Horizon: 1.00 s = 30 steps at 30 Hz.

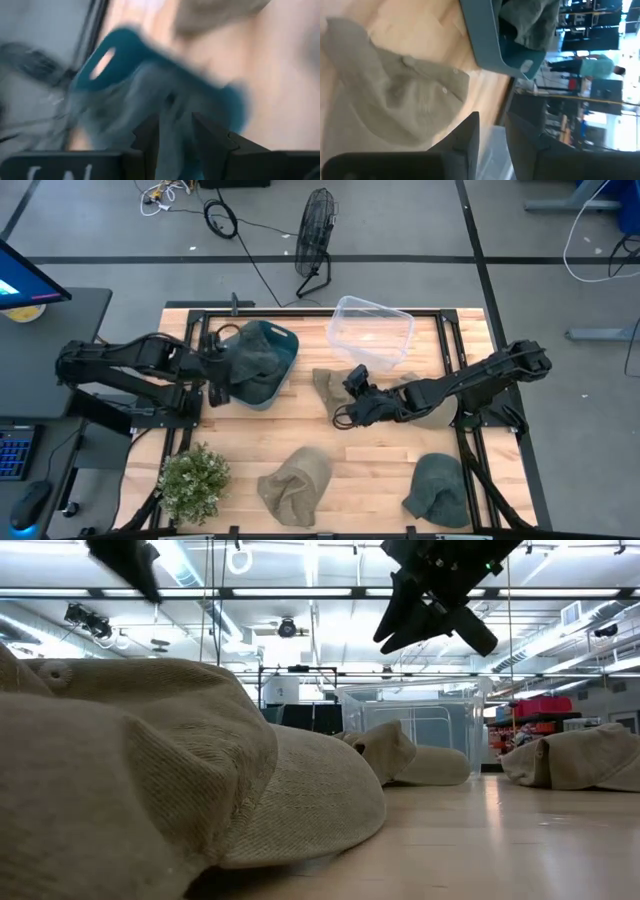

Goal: Pick & Place hat
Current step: Put the top blue cap into the blue bin

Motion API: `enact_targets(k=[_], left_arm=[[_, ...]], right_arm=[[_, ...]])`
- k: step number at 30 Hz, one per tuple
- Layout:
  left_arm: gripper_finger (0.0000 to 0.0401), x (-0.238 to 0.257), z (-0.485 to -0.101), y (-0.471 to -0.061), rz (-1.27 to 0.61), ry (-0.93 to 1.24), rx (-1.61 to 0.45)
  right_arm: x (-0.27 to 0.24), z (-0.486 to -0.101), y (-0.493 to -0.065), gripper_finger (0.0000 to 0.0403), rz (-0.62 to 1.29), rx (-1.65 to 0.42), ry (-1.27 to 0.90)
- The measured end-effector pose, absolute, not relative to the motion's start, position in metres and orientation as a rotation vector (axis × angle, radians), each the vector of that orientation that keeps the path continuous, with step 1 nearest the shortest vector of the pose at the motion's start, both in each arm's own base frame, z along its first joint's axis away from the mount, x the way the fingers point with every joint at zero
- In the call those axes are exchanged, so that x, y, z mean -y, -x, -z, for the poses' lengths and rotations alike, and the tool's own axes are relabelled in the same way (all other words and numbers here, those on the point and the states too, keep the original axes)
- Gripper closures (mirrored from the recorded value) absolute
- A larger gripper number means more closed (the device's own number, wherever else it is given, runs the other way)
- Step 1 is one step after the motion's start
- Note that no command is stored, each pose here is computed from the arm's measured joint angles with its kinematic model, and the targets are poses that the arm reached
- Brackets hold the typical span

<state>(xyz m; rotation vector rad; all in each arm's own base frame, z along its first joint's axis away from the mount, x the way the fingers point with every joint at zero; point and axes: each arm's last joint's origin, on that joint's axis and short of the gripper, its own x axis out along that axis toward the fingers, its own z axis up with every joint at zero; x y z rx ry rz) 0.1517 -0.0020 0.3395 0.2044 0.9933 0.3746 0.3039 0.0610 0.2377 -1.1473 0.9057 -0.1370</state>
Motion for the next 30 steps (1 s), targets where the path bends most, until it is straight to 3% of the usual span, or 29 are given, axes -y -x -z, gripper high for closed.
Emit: enact_targets(k=[7,14,22,30], left_arm=[[0.0222,-0.016,-0.321,-0.135,-0.523,-0.267,-1.352],[0.0163,-0.025,-0.288,-0.14,-0.434,-0.457,-1.572],[0.0159,-0.032,-0.248,-0.14,-0.398,-0.549,-1.776],[0.016,-0.034,-0.232,-0.145,-0.47,-0.602,-1.717]], right_arm=[[-0.052,-0.241,-0.312,0.0305,0.099,-0.832,1.066],[-0.044,-0.242,-0.315,0.0305,0.102,-0.805,0.974],[-0.042,-0.241,-0.316,0.0305,0.084,-0.797,0.911],[-0.042,-0.241,-0.316,0.0305,0.084,-0.797,0.911]])
